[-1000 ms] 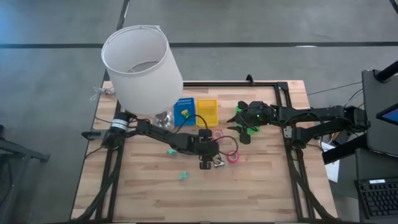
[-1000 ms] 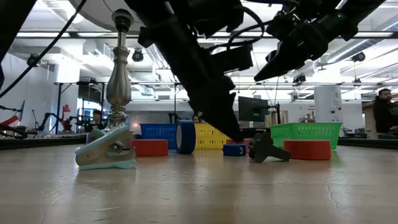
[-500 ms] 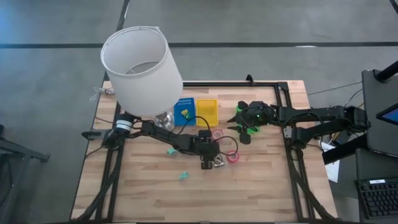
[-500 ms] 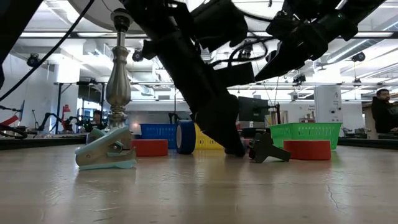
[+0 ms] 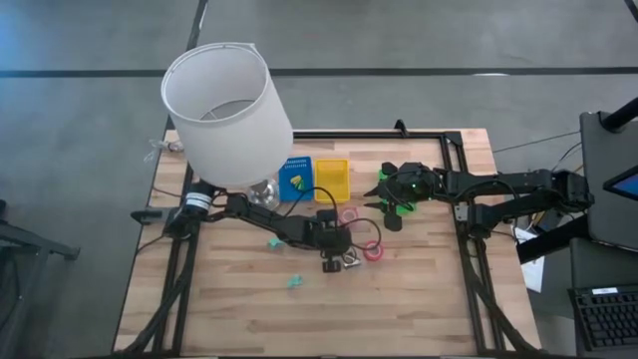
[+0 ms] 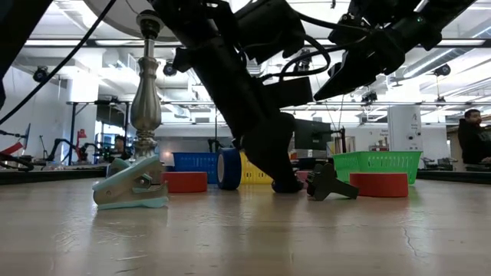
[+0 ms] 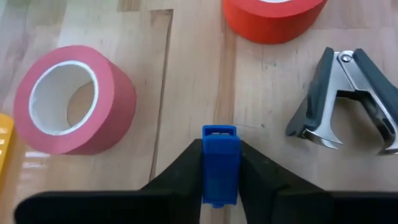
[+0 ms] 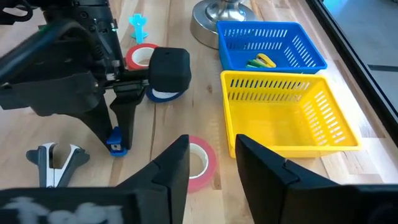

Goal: Pick and place Stapler, Stapler remover, tape
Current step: Put the blue stapler into the blue bin

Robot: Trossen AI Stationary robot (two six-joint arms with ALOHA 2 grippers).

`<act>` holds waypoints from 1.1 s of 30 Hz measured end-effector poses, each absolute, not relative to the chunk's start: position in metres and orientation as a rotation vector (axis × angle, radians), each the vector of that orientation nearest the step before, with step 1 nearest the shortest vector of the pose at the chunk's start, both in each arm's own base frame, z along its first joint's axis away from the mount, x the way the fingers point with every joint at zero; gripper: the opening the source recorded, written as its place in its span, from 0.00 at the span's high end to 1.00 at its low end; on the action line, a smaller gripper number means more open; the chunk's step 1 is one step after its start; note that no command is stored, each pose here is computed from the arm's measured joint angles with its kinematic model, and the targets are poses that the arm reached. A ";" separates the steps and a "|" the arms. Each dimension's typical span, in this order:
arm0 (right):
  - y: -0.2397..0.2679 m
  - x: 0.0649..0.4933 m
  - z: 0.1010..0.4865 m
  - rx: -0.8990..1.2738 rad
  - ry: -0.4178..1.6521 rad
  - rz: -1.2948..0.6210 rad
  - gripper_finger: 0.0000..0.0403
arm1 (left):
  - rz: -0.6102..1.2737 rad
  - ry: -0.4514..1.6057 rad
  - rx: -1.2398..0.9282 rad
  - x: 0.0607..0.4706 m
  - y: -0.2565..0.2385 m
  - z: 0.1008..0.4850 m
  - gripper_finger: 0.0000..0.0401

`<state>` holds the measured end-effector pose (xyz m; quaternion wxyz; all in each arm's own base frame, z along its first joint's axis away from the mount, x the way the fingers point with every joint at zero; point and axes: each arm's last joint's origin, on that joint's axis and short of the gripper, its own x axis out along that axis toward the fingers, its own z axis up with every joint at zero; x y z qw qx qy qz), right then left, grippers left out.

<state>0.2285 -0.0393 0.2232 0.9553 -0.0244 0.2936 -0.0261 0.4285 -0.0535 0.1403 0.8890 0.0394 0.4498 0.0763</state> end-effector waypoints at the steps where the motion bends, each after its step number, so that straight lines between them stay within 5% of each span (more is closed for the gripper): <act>1: -0.039 0.228 0.223 -0.050 0.596 -0.053 0.70 | 0.166 0.934 0.072 0.428 -0.053 0.140 0.83; 13: -0.039 0.228 0.223 -0.047 0.602 -0.053 0.67 | 0.419 0.755 0.045 0.422 -0.068 0.199 0.82; 20: -0.039 0.228 0.223 -0.047 0.601 -0.053 0.67 | 0.824 0.638 0.008 0.387 -0.067 0.233 0.81; 33: -0.039 0.228 0.223 -0.047 0.598 -0.053 0.70 | 1.182 0.441 -0.118 0.359 -0.040 0.184 0.81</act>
